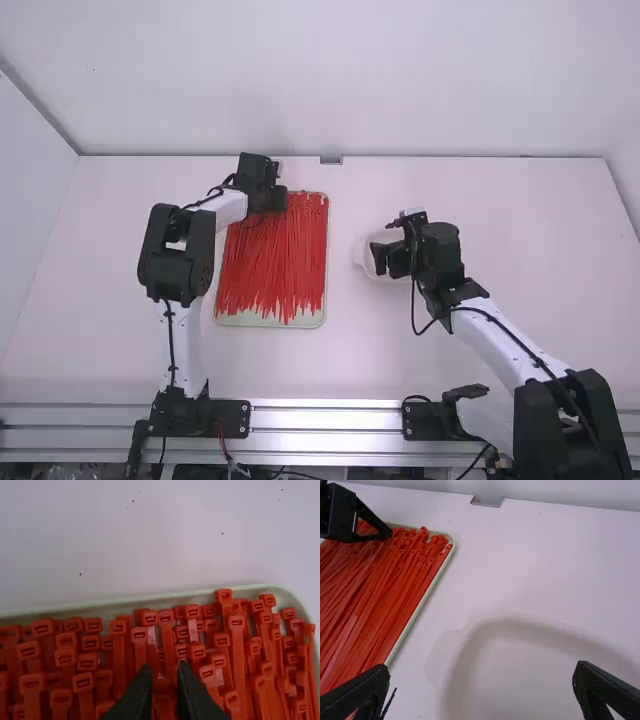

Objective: Fasten the cable tie

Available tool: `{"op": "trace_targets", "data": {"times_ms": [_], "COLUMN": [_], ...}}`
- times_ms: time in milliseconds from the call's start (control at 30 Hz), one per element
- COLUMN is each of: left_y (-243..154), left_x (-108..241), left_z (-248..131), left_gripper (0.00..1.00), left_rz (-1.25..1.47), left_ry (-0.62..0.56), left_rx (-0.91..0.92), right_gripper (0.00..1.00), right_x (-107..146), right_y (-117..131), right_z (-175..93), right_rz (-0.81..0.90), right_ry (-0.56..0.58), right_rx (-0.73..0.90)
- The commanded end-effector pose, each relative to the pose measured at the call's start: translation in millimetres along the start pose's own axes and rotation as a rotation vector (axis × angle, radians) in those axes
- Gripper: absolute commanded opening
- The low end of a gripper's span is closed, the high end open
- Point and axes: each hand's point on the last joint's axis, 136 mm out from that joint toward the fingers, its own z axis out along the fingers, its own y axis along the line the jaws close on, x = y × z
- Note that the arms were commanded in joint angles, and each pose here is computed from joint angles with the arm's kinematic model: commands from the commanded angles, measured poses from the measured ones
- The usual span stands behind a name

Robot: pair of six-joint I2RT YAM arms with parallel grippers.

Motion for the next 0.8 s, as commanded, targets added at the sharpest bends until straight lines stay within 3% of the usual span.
{"op": "trace_targets", "data": {"times_ms": [0, 400, 767], "left_y": [1, 3, -11], "left_x": [-1, -7, -64], "left_z": [3, 2, -32], "left_gripper": [0.11, 0.04, 0.02], "left_rz": [0.0, -0.004, -0.031], "left_ry": [0.003, -0.016, -0.071], "left_rx": [-0.015, -0.006, 0.02], "right_gripper": [0.98, 0.98, 0.98], "right_x": [-12, -13, -13], "right_y": [1, 0, 1], "right_z": [0, 0, 0], "right_rz": [-0.004, -0.003, -0.003], "right_ry": [-0.02, -0.023, -0.023], "right_rx": [-0.004, -0.002, -0.003]}}
